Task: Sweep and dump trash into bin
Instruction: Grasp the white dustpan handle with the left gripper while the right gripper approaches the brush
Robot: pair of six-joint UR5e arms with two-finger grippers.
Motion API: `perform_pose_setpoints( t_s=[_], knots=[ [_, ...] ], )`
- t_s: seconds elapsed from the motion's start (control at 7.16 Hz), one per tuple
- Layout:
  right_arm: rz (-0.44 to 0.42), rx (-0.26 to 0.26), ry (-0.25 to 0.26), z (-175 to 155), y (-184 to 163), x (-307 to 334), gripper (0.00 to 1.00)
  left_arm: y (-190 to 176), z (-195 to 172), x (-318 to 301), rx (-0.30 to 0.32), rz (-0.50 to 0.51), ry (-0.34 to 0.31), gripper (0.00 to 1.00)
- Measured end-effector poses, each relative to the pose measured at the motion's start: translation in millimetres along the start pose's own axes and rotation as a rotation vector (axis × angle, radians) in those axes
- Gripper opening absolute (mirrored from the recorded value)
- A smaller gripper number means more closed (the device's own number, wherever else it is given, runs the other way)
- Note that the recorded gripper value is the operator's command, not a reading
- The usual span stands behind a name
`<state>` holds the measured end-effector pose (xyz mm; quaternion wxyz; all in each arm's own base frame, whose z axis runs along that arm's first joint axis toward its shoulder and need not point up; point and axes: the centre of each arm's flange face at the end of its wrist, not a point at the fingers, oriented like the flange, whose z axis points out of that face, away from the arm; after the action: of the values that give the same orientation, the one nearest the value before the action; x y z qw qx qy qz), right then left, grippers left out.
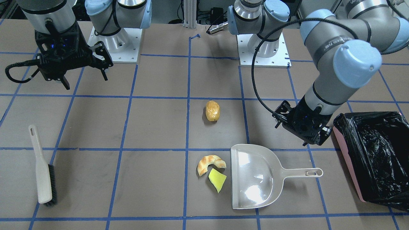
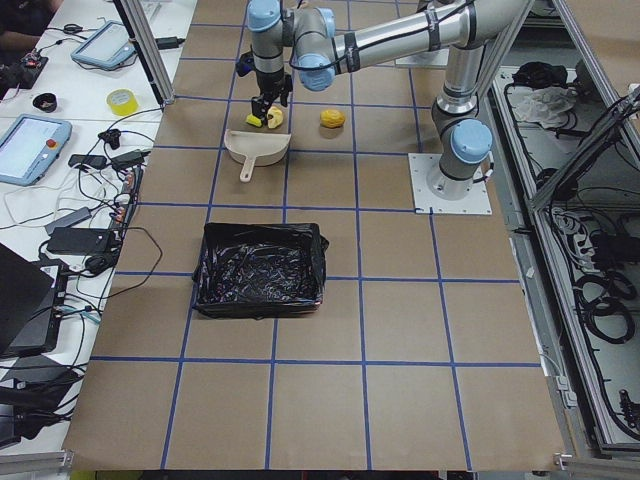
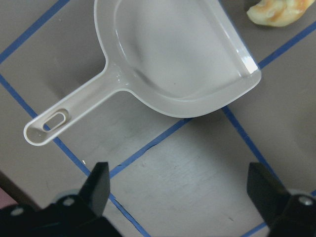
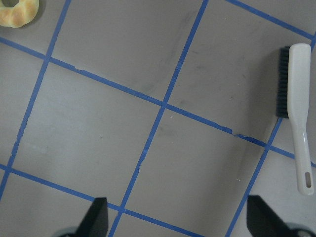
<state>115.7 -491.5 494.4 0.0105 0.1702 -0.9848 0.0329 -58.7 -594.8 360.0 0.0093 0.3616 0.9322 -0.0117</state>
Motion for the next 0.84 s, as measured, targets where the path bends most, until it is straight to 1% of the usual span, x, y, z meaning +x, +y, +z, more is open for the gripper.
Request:
perform_pose_setpoints(
  t_s=[0.14, 0.42, 0.56, 0.7, 0.84],
  knots=[
    [0.052, 0.001, -0.011, 2, 1, 18, 1.00, -6, 20, -16, -0.009, 0.136, -0.032, 1.00],
    [0.155, -0.018, -0.025, 18, 3, 73, 1.00, -11, 50, -46, -0.013, 0.450, -0.081, 0.98],
    [0.187, -0.024, -0.024, 30, 2, 101, 1.00, -5, 64, -64, -0.018, 0.578, -0.084, 0.98],
    [0.189, -0.024, -0.019, 45, -3, 127, 1.00, 2, 76, -78, -0.026, 0.670, -0.073, 0.98],
    [0.184, -0.028, -0.017, 66, -8, 154, 1.00, 6, 86, -85, -0.032, 0.723, -0.061, 0.98]
  ],
)
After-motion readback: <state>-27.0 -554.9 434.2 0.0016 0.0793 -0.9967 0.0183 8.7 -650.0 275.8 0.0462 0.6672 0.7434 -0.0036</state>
